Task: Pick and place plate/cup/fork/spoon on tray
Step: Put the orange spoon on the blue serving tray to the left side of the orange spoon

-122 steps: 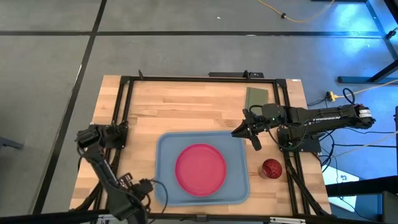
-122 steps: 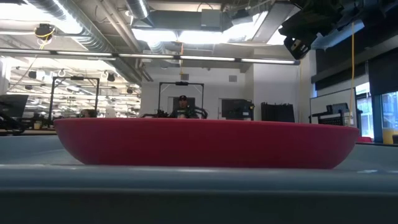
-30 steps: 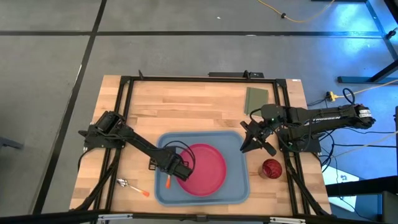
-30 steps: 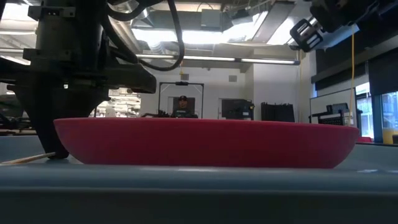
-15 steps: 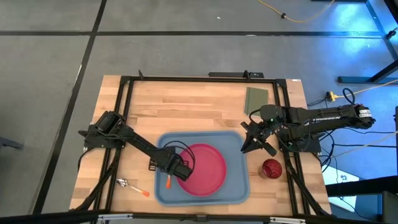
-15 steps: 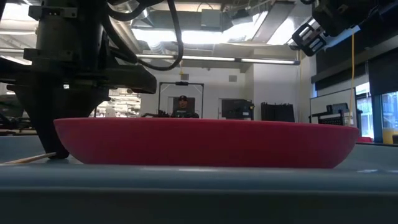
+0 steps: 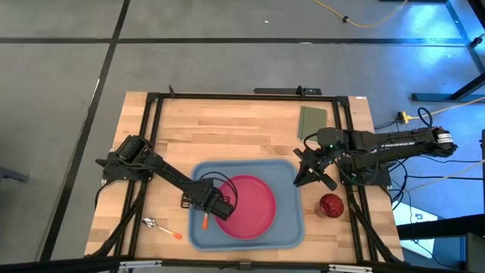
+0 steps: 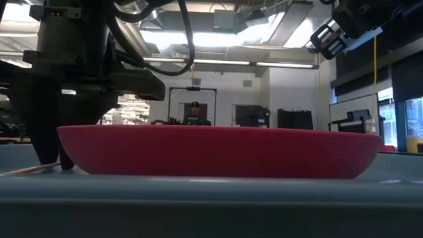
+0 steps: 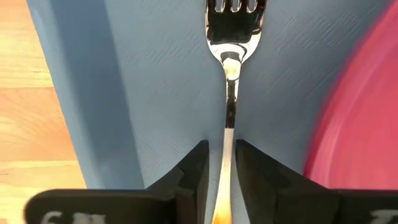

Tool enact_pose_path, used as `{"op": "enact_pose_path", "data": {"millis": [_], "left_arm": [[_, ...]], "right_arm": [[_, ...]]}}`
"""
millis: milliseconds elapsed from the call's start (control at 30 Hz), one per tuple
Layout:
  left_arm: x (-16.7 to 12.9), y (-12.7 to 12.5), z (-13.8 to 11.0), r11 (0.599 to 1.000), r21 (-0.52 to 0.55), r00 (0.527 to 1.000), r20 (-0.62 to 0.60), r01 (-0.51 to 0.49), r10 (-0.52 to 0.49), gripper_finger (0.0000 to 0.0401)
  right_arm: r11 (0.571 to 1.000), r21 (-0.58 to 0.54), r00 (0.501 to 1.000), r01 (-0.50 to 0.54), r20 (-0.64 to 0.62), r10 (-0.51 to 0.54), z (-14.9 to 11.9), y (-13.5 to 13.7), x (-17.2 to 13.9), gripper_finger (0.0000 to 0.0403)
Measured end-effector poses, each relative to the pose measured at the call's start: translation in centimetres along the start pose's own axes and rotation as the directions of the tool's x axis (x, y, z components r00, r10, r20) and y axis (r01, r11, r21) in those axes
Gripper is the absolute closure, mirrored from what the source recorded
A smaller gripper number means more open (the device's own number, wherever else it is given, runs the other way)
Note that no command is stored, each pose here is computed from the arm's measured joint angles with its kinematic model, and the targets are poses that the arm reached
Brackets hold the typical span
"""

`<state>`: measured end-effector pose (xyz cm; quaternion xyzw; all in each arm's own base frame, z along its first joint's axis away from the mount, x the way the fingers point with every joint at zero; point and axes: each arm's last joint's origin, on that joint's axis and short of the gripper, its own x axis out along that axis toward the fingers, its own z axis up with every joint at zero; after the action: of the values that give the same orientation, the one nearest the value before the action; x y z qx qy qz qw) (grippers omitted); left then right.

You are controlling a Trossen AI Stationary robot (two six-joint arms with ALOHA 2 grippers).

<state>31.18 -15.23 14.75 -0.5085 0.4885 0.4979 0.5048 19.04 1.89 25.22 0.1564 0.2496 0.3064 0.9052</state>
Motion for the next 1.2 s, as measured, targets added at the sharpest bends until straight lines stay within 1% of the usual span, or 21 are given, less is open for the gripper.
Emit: {"op": "enact_pose_path", "data": {"millis": [100, 200, 400, 533, 633, 700, 733, 800, 867, 933, 1000, 1133, 1200], "left_arm": [[0.0, 0.0, 0.0, 1.0, 0.0, 1.0, -0.001, 0.0, 0.0, 0.0314], [-0.4, -0.1, 0.0, 1.0, 0.0, 1.0, -0.007, 0.013, -0.013, 0.0311], [-2.9, -0.6, -0.1, 0.998, 0.051, 0.998, -0.037, 0.048, -0.046, 0.0313], [-4.3, -0.1, 0.0, 0.998, 0.063, 0.998, -0.057, 0.003, 0.0, 0.0314], [-5.7, 0.5, 0.0, 0.989, 0.145, 0.994, -0.1, -0.033, 0.048, 0.0314], [-6.6, 0.6, -0.2, 0.976, 0.217, 0.985, -0.163, -0.024, 0.06, 0.0314], [-6.9, 0.8, -0.4, 0.963, 0.267, 0.98, -0.187, -0.014, 0.066, 0.0314], [-7.6, 0.9, -0.7, 0.926, 0.377, 0.97, -0.231, 0.022, 0.071, 0.0314], [-7.9, 1.3, -1.4, 0.861, 0.504, 0.966, -0.247, 0.065, 0.072, 0.0314], [-8.1, 1.8, -2.4, 0.791, 0.604, 0.962, -0.262, 0.099, 0.079, 0.0314], [-8.2, 2.7, -3.7, 0.75, 0.653, 0.964, -0.25, 0.102, 0.088, 0.0314], [-8.2, 5.1, -6.7, 0.692, 0.718, 0.987, -0.156, 0.078, 0.05, 0.0314], [-8.2, 6.4, -8.1, 0.641, 0.764, 0.993, -0.114, 0.074, 0.022, 0.0314]], "right_arm": [[1.0, 0.0, 1.0, 0.0, 0.0, 0.0, 0.0, 0.0, 0.0, 0.0345], [1.0, 0.0, 1.0, 0.0, 0.0, 0.0, 0.0, 0.0, 0.0, 0.0345], [1.0, -0.021, 1.0, 0.0, 0.0, 0.0, 0.0, 0.0, 0.0, 0.0345], [1.0, -0.017, 1.0, 0.001, -0.002, -0.001, 0.0, 0.0, 0.0, 0.0345], [1.0, -0.011, 1.0, 0.001, -0.008, -0.001, -0.1, 0.0, 0.0, 0.0345], [1.0, -0.004, 1.0, 0.003, -0.018, -0.003, -0.2, 0.0, 0.0, 0.0345], [1.0, -0.001, 1.0, 0.004, -0.022, -0.004, -0.2, 0.0, 0.0, 0.0345], [1.0, -0.001, 1.0, 0.003, -0.021, -0.003, -0.2, 0.0, 0.0, 0.0345], [1.0, 0.0, 1.0, 0.004, -0.022, -0.004, -0.2, 0.0, 0.0, 0.0345], [1.0, 0.003, 1.0, 0.004, -0.024, -0.004, -0.3, -0.1, 0.0, 0.0345], [1.0, 0.008, 1.0, 0.005, -0.029, -0.005, -0.3, -0.1, 0.0, 0.0345], [1.0, 0.018, 0.999, 0.007, -0.041, -0.006, -0.5, -0.1, 0.0, 0.0345], [1.0, 0.018, 0.999, 0.007, -0.04, -0.006, -0.5, -0.1, 0.0, 0.0345]]}}
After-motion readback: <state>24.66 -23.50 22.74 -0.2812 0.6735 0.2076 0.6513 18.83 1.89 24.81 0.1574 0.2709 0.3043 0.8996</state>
